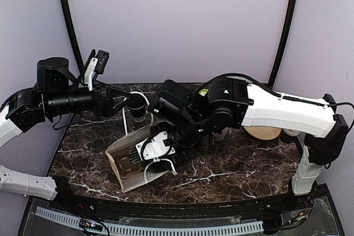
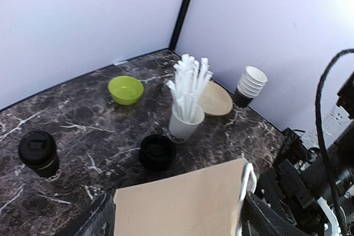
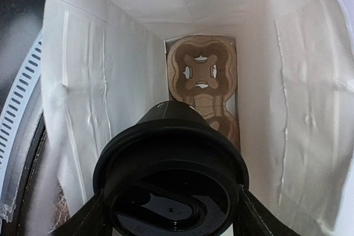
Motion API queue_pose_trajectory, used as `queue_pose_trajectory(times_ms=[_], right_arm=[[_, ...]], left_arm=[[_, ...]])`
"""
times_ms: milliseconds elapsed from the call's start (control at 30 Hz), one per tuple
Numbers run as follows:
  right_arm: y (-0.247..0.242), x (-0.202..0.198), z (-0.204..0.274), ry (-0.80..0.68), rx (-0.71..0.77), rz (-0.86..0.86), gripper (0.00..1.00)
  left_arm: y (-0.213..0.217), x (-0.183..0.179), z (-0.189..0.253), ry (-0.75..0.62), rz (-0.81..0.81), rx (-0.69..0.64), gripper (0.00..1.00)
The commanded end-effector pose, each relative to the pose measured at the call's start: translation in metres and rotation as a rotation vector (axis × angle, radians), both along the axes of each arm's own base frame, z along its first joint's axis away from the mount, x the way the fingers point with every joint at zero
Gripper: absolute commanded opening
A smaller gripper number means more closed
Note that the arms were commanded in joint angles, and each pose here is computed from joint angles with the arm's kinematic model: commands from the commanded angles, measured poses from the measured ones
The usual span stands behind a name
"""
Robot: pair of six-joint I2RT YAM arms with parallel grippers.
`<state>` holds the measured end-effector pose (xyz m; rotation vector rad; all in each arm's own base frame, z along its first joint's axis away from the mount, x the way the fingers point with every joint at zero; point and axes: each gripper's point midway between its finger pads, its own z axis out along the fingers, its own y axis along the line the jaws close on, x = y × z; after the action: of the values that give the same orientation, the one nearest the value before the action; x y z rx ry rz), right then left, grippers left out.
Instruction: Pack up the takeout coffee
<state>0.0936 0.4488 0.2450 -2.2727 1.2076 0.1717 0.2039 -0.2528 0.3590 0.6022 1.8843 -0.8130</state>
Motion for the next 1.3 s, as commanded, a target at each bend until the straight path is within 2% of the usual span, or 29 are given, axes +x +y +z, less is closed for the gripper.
queue_pose_trajectory(times_ms=[0, 167, 600, 867, 1100, 1267], right_arm=[[0.0, -0.004, 0.0, -0.059, 0.015, 0.0, 0.53], [0.001, 0.006, -0.005, -0.109, 0.031, -0.046, 0.53], [0.002, 0.015, -0.01, -0.148, 0.08, -0.099, 0.51], [0.005, 0.031, -0.024, -0.238, 0.043, -0.118, 0.51], [0.011, 0.037, -0.036, -0.277, 0.023, -0.112, 0.5], [0.017, 0.037, -0.039, -0.278, 0.0, -0.093, 0.5]], left_arm=[[0.037, 0.024, 0.005, -0.081, 0.219, 0.076, 0.81], [0.04, 0.038, -0.02, -0.052, 0.275, 0.142, 0.82], [0.063, 0.071, -0.108, 0.182, 0.36, 0.299, 0.82], [0.062, 0.079, -0.147, 0.272, 0.324, 0.27, 0.81], [0.045, 0.083, -0.177, 0.363, 0.217, 0.249, 0.79], [0.045, 0.092, -0.165, 0.343, 0.221, 0.249, 0.77]])
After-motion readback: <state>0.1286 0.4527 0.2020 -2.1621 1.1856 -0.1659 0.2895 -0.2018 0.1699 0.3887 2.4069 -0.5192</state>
